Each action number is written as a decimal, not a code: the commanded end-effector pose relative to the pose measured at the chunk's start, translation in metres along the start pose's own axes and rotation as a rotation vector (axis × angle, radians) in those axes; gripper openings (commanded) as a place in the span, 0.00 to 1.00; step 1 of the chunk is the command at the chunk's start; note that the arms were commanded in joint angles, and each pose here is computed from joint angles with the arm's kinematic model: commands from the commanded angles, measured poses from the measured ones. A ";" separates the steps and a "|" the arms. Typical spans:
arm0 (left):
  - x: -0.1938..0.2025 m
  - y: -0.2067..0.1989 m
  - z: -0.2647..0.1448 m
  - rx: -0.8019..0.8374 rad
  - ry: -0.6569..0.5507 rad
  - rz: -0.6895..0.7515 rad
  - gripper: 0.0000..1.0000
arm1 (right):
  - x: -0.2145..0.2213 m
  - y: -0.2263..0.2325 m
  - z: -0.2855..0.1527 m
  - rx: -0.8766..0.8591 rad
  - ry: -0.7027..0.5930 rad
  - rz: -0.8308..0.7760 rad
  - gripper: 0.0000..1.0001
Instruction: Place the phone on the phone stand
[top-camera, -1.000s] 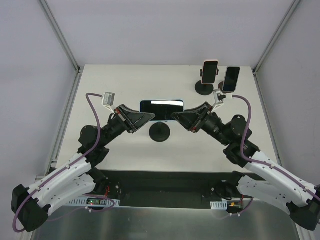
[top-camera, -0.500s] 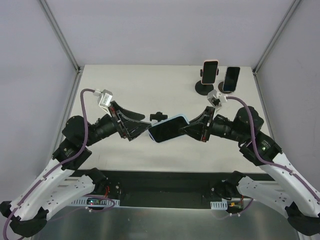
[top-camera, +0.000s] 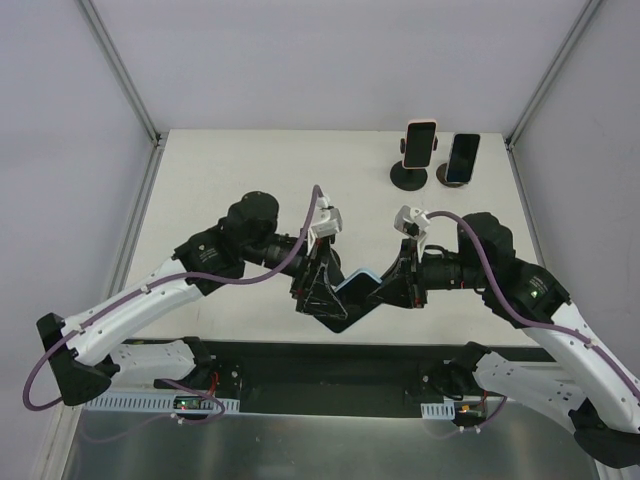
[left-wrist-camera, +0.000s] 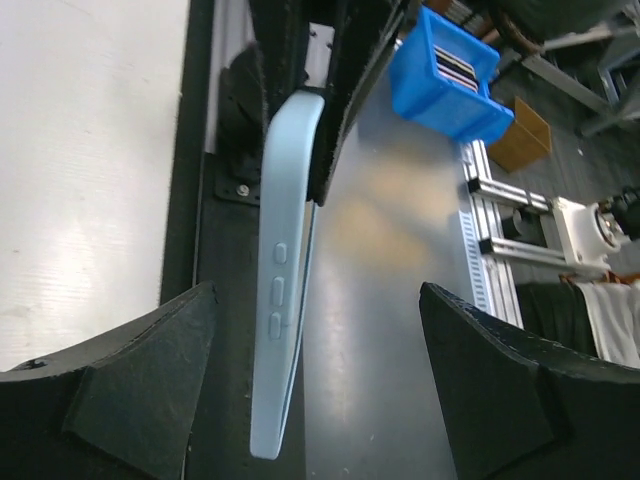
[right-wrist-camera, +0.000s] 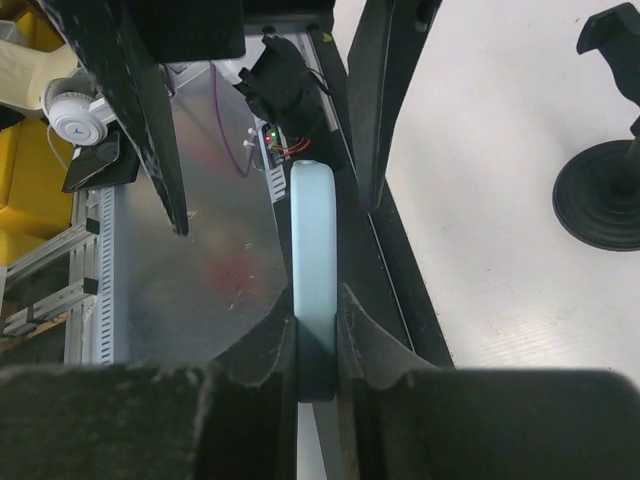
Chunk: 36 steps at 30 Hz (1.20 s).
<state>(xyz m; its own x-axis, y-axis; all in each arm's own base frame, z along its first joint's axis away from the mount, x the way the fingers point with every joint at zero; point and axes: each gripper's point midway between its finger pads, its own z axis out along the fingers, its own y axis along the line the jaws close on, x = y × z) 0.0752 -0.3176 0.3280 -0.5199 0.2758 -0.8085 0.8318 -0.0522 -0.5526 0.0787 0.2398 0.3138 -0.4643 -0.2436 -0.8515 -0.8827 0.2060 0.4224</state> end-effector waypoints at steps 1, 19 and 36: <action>0.000 -0.030 0.008 0.121 0.054 0.131 0.71 | -0.031 0.030 -0.012 -0.108 -0.087 -0.097 0.01; -0.079 -0.038 -0.039 -0.191 -0.374 0.300 0.00 | -0.036 0.000 0.029 -0.086 -0.325 0.029 0.90; -0.089 -0.061 -0.050 -0.069 -0.583 0.205 0.00 | -0.055 0.047 0.036 -0.237 -0.478 -0.061 0.73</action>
<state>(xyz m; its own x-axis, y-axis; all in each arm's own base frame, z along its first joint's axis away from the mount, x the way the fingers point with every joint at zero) 0.0765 -0.3013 0.4061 -0.4163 -0.1430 -0.8979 0.9058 0.0203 -0.4232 0.0855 0.3048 0.3135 -0.4834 0.0815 -0.8716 -0.8678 0.0861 0.4894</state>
